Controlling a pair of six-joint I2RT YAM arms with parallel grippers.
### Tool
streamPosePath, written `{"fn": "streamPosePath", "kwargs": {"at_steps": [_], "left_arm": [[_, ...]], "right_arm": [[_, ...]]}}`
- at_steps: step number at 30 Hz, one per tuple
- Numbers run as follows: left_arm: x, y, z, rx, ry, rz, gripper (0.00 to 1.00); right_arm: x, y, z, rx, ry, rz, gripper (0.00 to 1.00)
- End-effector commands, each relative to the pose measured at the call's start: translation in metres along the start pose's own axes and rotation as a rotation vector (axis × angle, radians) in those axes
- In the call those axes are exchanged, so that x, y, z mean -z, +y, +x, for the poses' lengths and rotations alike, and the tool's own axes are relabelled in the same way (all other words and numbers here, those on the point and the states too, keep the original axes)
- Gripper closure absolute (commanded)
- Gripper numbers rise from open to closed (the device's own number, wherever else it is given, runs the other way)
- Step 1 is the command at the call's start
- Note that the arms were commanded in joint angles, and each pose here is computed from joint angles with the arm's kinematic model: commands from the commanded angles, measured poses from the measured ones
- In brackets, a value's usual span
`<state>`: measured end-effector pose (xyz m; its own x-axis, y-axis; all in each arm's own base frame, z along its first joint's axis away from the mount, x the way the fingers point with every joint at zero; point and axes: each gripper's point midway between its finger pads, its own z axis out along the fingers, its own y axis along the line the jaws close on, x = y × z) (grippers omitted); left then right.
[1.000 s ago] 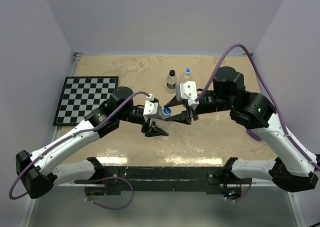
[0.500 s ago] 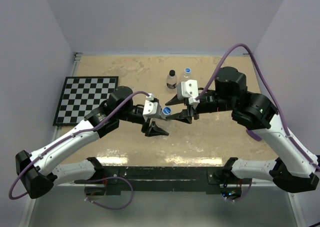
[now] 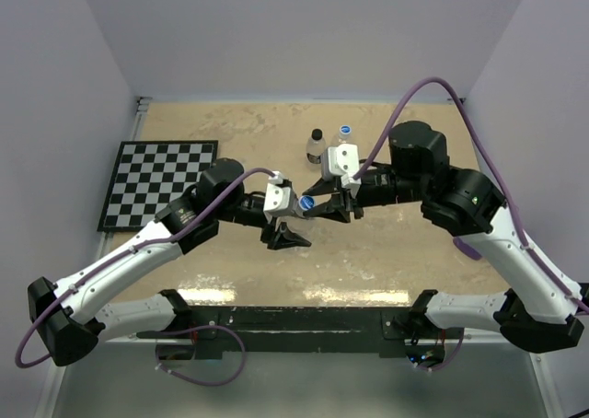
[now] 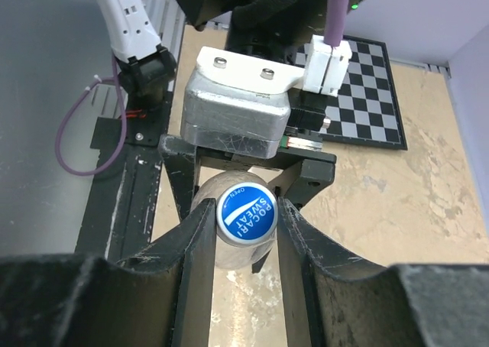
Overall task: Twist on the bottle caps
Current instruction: Screw the bottle cap onto the plastic bottle.
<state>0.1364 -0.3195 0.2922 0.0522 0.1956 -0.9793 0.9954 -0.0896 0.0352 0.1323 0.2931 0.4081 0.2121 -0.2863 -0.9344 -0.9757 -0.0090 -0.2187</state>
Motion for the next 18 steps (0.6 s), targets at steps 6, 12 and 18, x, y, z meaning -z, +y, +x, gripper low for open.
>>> {"fn": "streamPosePath", "kwargs": {"at_steps": [6,12,18], "left_arm": [[0.02,0.051,-0.061,-0.063,-0.089,-0.462,1.0],[0.033,0.08,-0.073,0.043,-0.163,-0.752,1.0],[0.034,0.094,-0.077,0.107,-0.22,-0.923,1.0]], "right_arm": [[-0.017,-0.028,0.034,-0.2,0.115,0.154,0.9],[-0.028,-0.054,0.061,-0.371,0.154,0.329,0.93],[-0.04,-0.058,0.086,-0.515,0.173,0.413,0.95]]}}
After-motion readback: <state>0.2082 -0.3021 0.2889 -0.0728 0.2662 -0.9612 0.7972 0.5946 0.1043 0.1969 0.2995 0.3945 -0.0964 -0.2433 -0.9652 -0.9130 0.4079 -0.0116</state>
